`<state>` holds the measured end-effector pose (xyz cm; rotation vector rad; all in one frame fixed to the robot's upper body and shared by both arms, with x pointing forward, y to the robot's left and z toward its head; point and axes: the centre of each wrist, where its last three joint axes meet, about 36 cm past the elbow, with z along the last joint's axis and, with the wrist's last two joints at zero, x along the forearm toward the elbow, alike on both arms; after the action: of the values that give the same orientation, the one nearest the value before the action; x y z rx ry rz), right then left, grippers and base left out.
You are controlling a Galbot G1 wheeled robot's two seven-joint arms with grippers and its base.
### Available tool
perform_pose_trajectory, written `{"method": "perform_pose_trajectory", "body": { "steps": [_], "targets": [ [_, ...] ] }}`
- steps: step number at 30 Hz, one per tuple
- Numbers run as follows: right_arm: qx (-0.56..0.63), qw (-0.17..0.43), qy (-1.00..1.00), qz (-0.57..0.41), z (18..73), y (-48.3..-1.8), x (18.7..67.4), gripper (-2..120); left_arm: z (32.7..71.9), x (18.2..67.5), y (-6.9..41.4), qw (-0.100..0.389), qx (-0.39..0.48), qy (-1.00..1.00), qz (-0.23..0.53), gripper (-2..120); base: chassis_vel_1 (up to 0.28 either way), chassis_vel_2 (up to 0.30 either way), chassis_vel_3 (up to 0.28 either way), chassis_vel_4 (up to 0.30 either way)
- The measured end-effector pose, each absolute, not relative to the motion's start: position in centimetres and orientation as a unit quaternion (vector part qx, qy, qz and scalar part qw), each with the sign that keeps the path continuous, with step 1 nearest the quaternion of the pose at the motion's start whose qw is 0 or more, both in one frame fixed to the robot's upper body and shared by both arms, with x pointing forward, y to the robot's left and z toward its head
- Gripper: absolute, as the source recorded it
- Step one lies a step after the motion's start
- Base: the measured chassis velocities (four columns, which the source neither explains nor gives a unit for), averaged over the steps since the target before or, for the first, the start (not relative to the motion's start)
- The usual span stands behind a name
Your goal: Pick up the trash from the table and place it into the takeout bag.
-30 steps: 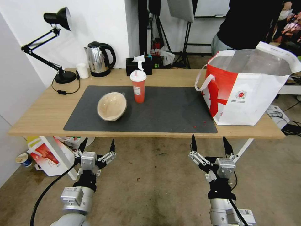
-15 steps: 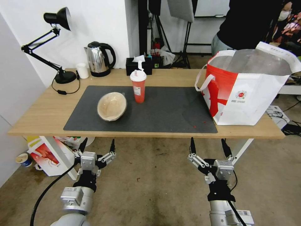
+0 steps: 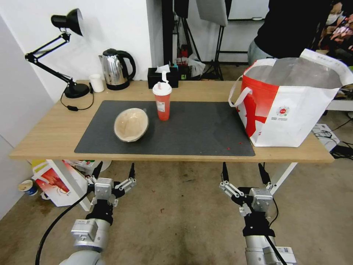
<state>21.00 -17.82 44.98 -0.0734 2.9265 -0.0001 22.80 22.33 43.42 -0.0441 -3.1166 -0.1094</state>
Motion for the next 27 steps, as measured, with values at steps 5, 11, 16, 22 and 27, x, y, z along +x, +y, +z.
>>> {"method": "perform_pose_trajectory", "body": {
  "steps": [5, 11, 16, 22, 27],
  "targets": [
    [-0.081, 0.111, 0.99, 0.025, 46.6, -18.4, 21.6, 100, 43.4, 22.8, 22.3, 0.011, -0.014, -0.999, -0.035, 100, 0.0, 0.0, 0.0, 0.0],
    [-0.27, 0.197, 0.941, 0.06, 47.5, -19.9, 25.4, 100, 43.4, 22.8, 22.3, 0.011, -0.014, -0.999, -0.035, 100, 0.0, 0.0, 0.0, 0.0],
    [-0.348, 0.207, 0.913, 0.057, 48.6, -21.3, 28.8, 100, 43.4, 22.8, 22.3, 0.011, -0.014, -0.999, -0.035, 100, 0.0, 0.0, 0.0, 0.0],
    [-0.404, 0.153, 0.901, 0.033, 50.6, -22.2, 31.2, 100, 43.4, 22.8, 22.3, 0.011, -0.014, -0.999, -0.035, 100, 0.0, 0.0, 0.0, 0.0],
    [-0.418, 0.131, 0.899, 0.023, 52.1, -21.8, 33.3, 100, 43.4, 22.8, 22.3, 0.011, -0.014, -0.999, -0.035, 100, 0.0, 0.0, 0.0, 0.0]
  ]
}}
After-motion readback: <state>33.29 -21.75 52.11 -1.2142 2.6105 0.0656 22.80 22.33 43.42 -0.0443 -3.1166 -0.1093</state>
